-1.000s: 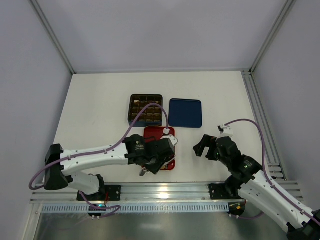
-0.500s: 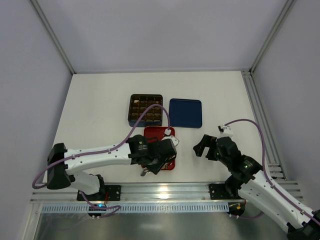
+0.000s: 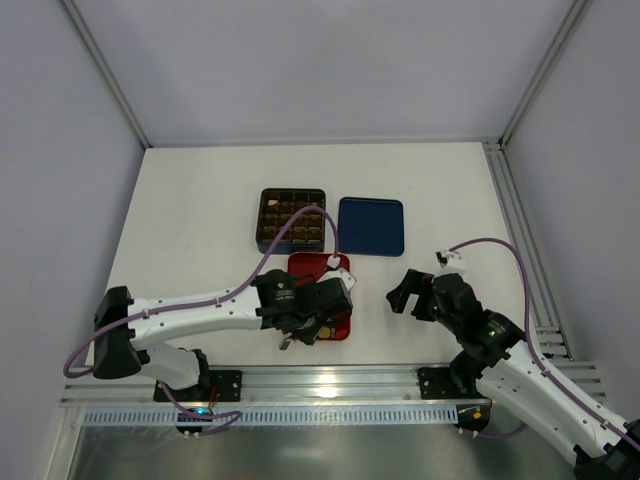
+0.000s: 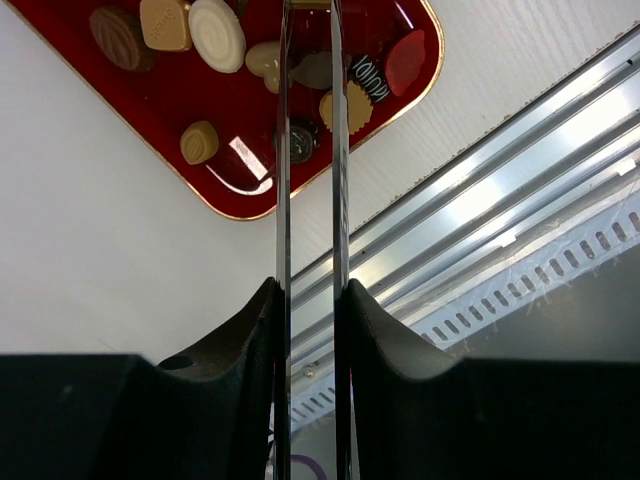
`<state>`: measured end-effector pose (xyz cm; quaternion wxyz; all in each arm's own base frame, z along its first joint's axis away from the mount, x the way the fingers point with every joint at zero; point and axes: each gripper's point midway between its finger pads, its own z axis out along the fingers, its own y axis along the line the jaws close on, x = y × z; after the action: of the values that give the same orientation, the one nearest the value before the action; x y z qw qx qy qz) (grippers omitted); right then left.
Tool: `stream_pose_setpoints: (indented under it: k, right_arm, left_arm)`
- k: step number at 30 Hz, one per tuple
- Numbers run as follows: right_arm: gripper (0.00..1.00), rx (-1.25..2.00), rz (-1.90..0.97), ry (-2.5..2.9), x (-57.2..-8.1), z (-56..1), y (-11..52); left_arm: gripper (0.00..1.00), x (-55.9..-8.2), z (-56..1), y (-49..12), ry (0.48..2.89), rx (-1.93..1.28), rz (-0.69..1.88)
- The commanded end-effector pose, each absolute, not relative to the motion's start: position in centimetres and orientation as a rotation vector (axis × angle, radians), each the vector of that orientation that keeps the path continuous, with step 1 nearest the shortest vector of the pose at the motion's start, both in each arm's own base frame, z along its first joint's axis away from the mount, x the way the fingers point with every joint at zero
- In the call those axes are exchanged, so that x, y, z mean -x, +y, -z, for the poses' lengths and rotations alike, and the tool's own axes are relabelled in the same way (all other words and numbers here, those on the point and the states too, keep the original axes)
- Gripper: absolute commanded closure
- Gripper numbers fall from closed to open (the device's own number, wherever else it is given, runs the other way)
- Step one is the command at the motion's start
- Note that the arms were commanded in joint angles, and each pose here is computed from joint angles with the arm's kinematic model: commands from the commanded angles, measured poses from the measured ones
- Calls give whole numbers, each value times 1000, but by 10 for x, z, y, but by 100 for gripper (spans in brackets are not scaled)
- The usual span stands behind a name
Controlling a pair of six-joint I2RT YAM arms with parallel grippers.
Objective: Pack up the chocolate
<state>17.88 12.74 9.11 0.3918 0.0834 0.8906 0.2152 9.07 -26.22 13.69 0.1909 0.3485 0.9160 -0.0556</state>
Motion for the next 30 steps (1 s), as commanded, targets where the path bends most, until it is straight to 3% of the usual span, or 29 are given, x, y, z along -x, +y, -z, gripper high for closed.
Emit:
stream_pose_setpoints:
  k: [1,13,20,30]
  right_arm:
    - [0,-229,-545,2233,-183,-95,127]
    - [0,-227,-546,2236,-183,-95,127]
    - [0,-215,-541,2243,-185,-96,129]
    - [0,-199,-551,2247,-186,-102,133]
  left_arm:
    - [73,-101,-163,-261,2493,-937,175]
    - [73,-132,-200,-246,2451,-803,182]
    - [72,-200,-234,-232,2409,-595,166]
    - [72,-313,-235,-192,2433,-297,42]
